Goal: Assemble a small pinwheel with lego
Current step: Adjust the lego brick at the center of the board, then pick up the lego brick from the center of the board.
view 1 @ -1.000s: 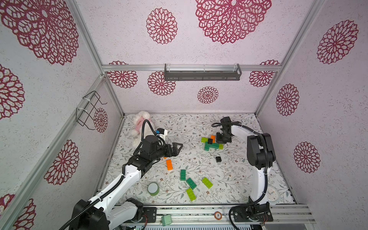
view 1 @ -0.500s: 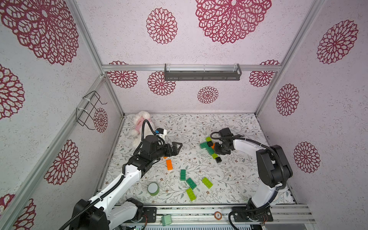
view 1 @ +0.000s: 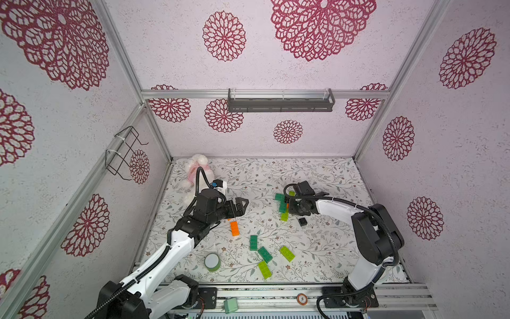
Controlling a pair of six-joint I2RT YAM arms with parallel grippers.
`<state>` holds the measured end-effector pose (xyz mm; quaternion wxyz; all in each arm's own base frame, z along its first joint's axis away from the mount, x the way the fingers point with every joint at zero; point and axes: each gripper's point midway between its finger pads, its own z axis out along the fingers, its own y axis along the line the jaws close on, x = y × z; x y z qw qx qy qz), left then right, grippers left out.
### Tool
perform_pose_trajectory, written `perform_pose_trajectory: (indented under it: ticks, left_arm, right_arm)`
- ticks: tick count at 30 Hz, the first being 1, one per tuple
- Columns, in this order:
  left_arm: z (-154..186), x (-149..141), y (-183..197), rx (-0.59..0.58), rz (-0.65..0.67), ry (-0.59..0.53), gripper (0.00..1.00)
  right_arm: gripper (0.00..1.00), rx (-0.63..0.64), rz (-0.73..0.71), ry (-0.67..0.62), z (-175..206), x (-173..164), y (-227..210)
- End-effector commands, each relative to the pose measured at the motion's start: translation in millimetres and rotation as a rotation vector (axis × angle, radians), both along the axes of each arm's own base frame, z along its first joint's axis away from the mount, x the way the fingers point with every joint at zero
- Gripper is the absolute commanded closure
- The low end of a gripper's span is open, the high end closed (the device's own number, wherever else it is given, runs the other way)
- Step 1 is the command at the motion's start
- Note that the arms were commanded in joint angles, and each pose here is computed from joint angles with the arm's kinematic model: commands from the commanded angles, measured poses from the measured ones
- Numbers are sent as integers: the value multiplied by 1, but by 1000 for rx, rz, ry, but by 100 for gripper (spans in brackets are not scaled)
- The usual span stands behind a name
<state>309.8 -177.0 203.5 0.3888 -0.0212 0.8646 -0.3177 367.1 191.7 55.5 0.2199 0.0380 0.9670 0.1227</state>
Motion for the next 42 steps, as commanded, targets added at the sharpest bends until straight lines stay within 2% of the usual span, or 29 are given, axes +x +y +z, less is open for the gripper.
perform_pose_trajectory:
  ticks: [1,5,7,9,12,14,16,19,23,28,30,38,42]
  left_arm:
    - [10,2,12,13,59,-11,2]
    - [3,-2,28,14,124,64,3]
    - [-6,-9,39,37,164,105,3]
    - [-21,-20,50,60,205,166,3]
    - [-48,-44,60,88,254,313,3]
    - [-67,-60,58,175,267,412,2]
    - [-81,-66,61,278,326,454,0]
    - [-94,-48,53,289,374,490,3]
    - [-98,-7,61,351,515,478,5]
    - [-118,33,64,327,600,511,10]
    - [-127,43,69,342,630,532,12]
    - [-157,71,74,356,643,569,25]
    - [-166,74,74,381,640,582,37]
  right_arm:
    - [82,14,-11,-67,30,8,1]
    - [81,114,47,-104,57,-1,17]
    - [77,133,65,-135,73,-8,19]
    - [68,127,73,-179,90,-16,14]
    - [48,130,80,-220,101,-29,5]
    - [39,108,87,-223,101,-35,-2]
    - [32,105,103,-221,98,-41,-3]
    - [25,145,136,-225,95,-46,3]
    - [20,152,162,-217,89,-53,4]
    - [14,178,203,-197,82,-66,8]
    - [1,173,203,-198,84,-69,5]
    - [1,176,222,-204,89,-81,0]
    - [1,170,185,-242,94,-80,-7]
